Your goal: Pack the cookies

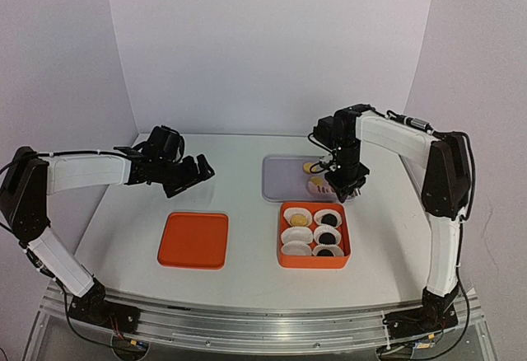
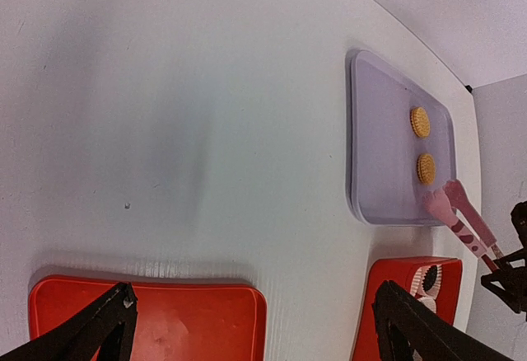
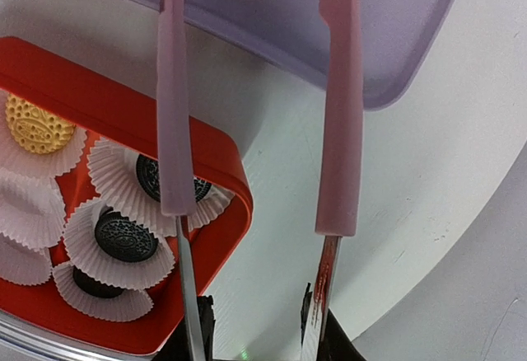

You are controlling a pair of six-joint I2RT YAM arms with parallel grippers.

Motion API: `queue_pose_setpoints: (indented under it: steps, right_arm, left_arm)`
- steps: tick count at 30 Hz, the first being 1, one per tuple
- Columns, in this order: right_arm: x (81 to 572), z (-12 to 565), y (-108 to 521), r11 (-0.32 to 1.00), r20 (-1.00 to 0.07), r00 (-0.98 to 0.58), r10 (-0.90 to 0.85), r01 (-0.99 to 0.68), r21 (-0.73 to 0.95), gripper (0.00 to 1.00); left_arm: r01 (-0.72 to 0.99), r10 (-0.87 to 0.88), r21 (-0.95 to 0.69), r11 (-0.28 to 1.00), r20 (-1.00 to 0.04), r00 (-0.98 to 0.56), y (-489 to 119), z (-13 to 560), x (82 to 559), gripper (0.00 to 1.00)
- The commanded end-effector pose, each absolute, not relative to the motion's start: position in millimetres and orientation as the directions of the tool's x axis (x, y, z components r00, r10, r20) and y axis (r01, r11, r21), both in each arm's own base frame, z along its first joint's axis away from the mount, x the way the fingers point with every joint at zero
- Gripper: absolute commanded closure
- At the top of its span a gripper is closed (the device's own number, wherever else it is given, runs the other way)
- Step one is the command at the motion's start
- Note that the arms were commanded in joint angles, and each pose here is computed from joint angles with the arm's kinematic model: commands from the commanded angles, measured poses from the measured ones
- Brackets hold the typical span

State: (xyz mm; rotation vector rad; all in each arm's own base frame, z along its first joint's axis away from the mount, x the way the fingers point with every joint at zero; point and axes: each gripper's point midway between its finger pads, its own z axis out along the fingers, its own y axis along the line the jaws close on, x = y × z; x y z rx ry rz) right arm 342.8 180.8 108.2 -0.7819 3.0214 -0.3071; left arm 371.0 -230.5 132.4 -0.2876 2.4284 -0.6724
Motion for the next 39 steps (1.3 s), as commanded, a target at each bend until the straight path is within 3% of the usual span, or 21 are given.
queue_pose_setpoints:
  steps: [1,16,39]
  right_arm:
    - [330,116,168,0.835,0.15,-0.856,-0.495,-0.517,-0.188,0.68]
    - [354,95,167,0.852,0.165,-0.872,-0.461,-0.487,-0.195,0.68]
    - [352,81,163,0.865,0.204,-0.878,-0.433,-0.468,-0.182,0.69]
  left_arm:
    - [-0.043,-0.369,-0.542,0.839,-0.51,-0.777,-233,147,382,0.0]
    - [-0.045,-0.371,-0.54,0.841,-0.513,-0.774,-231,149,380,0.0]
    - [-0.049,-0.38,-0.545,0.837,-0.514,-0.768,-227,154,375,0.0]
